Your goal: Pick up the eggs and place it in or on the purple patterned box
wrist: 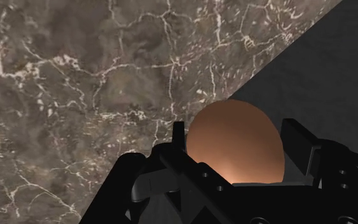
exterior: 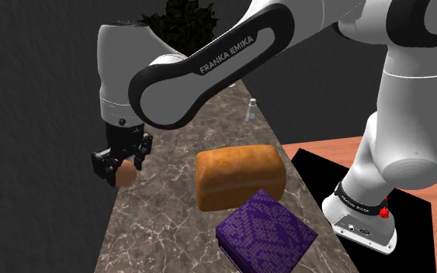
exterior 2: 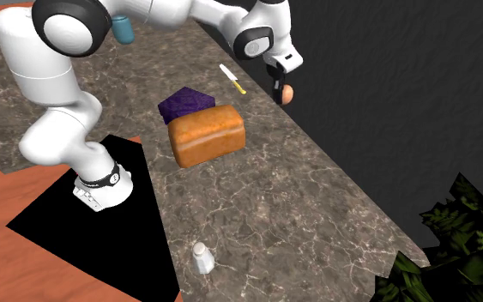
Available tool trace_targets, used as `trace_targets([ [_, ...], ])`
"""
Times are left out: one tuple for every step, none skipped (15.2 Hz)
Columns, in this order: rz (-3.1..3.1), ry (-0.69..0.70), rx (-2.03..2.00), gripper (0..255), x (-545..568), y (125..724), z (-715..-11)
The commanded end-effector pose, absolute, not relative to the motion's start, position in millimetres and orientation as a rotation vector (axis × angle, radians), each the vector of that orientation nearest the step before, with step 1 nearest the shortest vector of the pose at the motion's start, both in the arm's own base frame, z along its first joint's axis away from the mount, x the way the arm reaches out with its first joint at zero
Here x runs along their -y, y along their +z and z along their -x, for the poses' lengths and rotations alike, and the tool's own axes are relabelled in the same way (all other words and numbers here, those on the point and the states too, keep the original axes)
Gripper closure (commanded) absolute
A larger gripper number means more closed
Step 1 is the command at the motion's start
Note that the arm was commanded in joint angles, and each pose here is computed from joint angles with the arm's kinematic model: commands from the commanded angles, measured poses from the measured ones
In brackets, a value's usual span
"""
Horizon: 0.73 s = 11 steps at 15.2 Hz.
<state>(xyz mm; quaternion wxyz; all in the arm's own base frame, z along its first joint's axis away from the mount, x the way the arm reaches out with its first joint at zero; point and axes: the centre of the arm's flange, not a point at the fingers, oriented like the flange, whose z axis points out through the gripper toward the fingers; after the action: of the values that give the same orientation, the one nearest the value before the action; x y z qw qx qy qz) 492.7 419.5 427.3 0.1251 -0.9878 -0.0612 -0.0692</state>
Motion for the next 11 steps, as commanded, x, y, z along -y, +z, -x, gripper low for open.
trace_targets([
  [2.878, -0.202, 0.179, 255, -418.8, 439.0, -492.5],
  [2.878, -0.202, 0.179, 255, -418.8, 444.2, -492.5],
  [2.878, -0.202, 0.179, 255, -418.8, 449.5, -492.5],
  [2.878, -0.202, 0.179, 255, -418.8, 454.8, -492.5],
  [2.878, -0.202, 0.179, 255, -418.8, 460.1, -492.5],
  [2.878, -0.202, 0.179, 255, -418.8, 465.4, -492.5],
  [2.878, -0.202, 0.179, 255, -418.8, 470.6, -492.5],
  [2.878, -0.202, 0.179, 255, -418.8, 475.9, -492.5],
  [2.878, -0.202, 0.179, 255, -418.8, 481.2, -492.5],
  [2.878, -0.202, 0.179, 255, -418.8, 486.5, -492.5],
  [2.878, -0.202, 0.179, 255, -418.8, 491.8, -492.5],
])
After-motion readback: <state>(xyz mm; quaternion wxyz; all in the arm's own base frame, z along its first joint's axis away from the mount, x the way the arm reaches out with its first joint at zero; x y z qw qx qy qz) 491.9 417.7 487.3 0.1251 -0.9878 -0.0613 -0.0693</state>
